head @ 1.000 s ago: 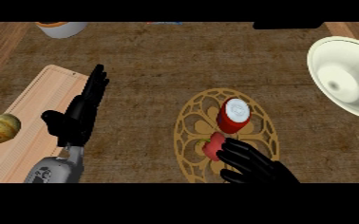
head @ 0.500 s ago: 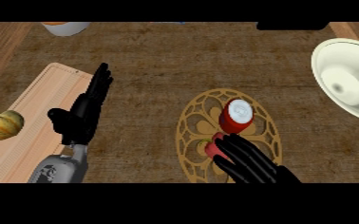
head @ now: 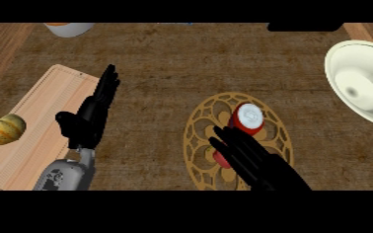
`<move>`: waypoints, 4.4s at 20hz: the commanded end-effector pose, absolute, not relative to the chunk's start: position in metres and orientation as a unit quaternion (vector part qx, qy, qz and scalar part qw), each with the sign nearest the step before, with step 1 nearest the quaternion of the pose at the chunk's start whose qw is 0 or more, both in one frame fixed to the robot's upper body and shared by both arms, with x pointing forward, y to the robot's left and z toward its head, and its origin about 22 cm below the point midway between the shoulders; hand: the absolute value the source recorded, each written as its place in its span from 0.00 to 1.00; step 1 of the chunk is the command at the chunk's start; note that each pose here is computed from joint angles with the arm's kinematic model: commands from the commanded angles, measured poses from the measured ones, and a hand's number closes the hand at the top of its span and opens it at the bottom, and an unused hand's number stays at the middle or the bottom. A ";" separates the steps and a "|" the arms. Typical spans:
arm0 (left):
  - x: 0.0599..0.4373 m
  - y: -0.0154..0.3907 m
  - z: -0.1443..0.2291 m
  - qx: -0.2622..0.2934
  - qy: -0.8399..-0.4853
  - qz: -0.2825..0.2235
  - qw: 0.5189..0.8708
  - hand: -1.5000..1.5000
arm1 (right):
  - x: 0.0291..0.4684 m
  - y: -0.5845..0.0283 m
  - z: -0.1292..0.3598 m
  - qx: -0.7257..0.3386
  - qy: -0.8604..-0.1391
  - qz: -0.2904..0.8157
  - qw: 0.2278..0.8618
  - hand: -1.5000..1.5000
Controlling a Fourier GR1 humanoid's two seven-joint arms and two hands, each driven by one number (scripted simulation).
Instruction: Pick the bell pepper from the placemat and place it in the bowl
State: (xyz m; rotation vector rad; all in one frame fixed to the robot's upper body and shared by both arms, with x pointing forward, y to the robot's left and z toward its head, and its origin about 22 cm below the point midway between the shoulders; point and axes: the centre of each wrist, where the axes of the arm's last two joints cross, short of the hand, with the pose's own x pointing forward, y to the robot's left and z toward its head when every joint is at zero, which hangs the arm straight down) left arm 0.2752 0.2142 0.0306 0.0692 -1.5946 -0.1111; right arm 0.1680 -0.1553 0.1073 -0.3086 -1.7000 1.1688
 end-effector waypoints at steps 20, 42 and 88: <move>0.280 0.214 0.037 0.028 -0.715 -0.043 0.698 0.50 | 0.189 -0.190 0.070 -0.017 -0.707 0.453 0.543 0.00; 0.267 0.212 0.033 0.022 -0.715 -0.056 0.696 0.50 | 0.237 -0.171 0.000 -0.109 -0.684 0.473 0.544 0.00; 0.276 0.206 0.031 0.038 -0.715 -0.043 0.697 0.50 | 0.116 -0.422 0.192 -0.061 -0.826 0.357 0.433 1.00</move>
